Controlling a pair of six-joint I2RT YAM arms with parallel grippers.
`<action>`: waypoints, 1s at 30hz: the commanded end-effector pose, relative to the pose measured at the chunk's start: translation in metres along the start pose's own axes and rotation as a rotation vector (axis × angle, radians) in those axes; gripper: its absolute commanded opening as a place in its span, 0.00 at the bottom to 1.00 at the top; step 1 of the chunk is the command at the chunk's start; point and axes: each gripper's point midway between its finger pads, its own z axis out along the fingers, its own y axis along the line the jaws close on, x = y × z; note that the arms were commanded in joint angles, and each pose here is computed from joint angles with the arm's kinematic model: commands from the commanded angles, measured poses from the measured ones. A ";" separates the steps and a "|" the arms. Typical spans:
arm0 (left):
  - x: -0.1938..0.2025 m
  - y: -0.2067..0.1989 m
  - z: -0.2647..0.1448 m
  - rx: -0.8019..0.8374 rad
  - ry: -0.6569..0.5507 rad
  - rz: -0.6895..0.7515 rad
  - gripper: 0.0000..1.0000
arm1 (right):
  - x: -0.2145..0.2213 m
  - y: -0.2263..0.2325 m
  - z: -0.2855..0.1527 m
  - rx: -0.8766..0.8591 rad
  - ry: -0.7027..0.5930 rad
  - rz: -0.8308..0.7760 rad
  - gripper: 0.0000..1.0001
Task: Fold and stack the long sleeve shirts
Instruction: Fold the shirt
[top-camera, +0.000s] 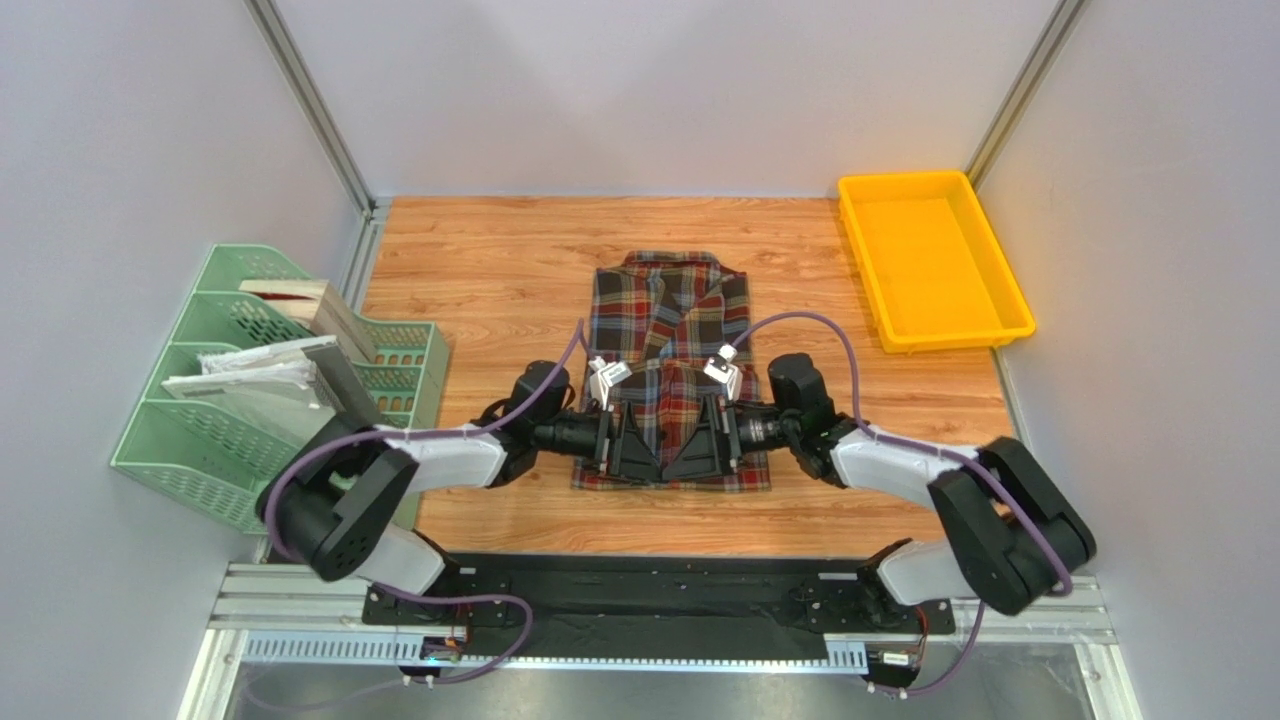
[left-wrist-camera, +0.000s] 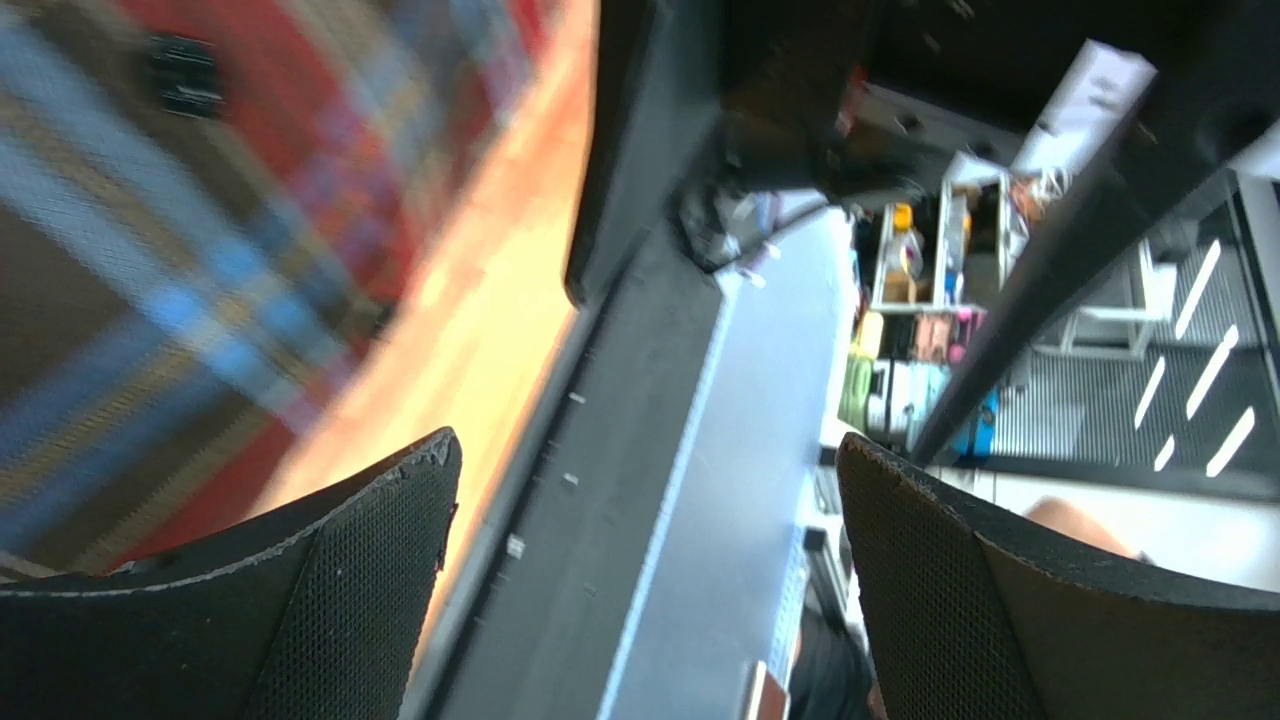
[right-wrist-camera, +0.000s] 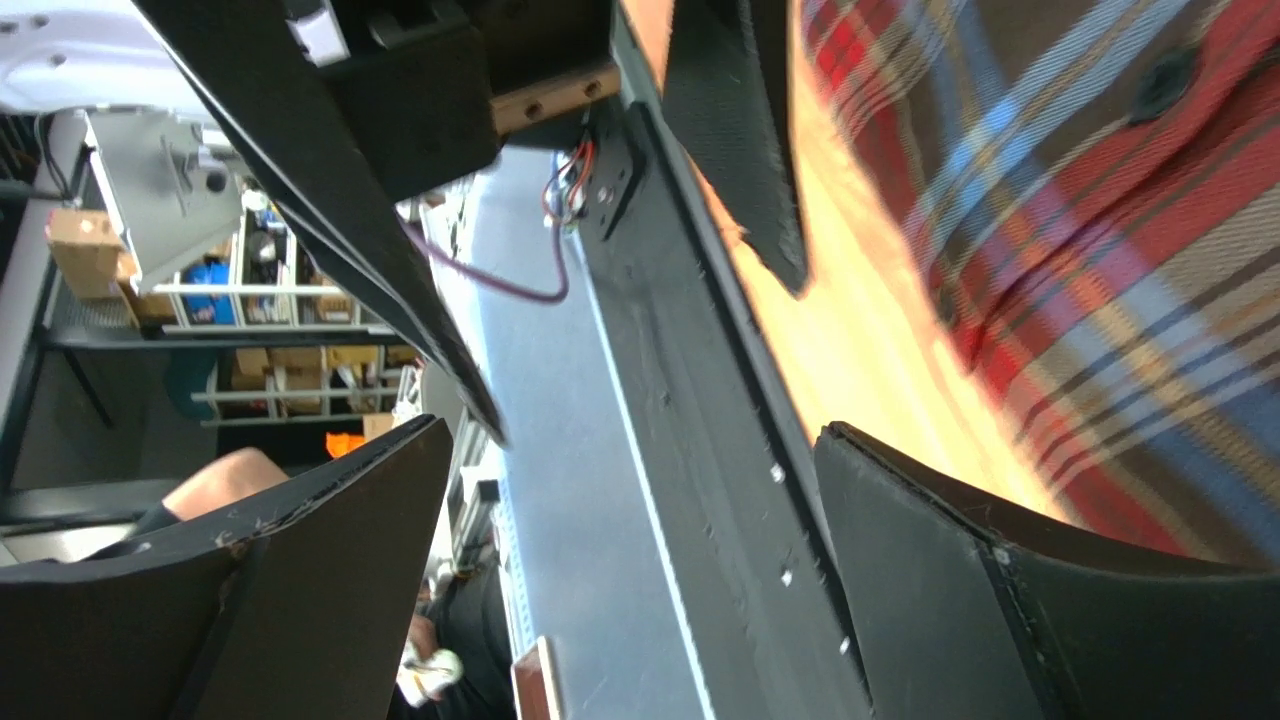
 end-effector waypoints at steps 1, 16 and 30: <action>-0.017 0.034 0.018 -0.061 -0.073 -0.054 0.99 | -0.020 -0.023 0.014 0.036 -0.092 0.027 1.00; -0.011 0.073 0.013 -0.153 -0.078 -0.173 0.98 | 0.002 -0.073 0.015 0.078 0.018 0.259 1.00; -0.012 0.104 -0.030 -0.297 -0.138 -0.270 0.97 | 0.010 -0.100 -0.024 0.147 0.046 0.341 1.00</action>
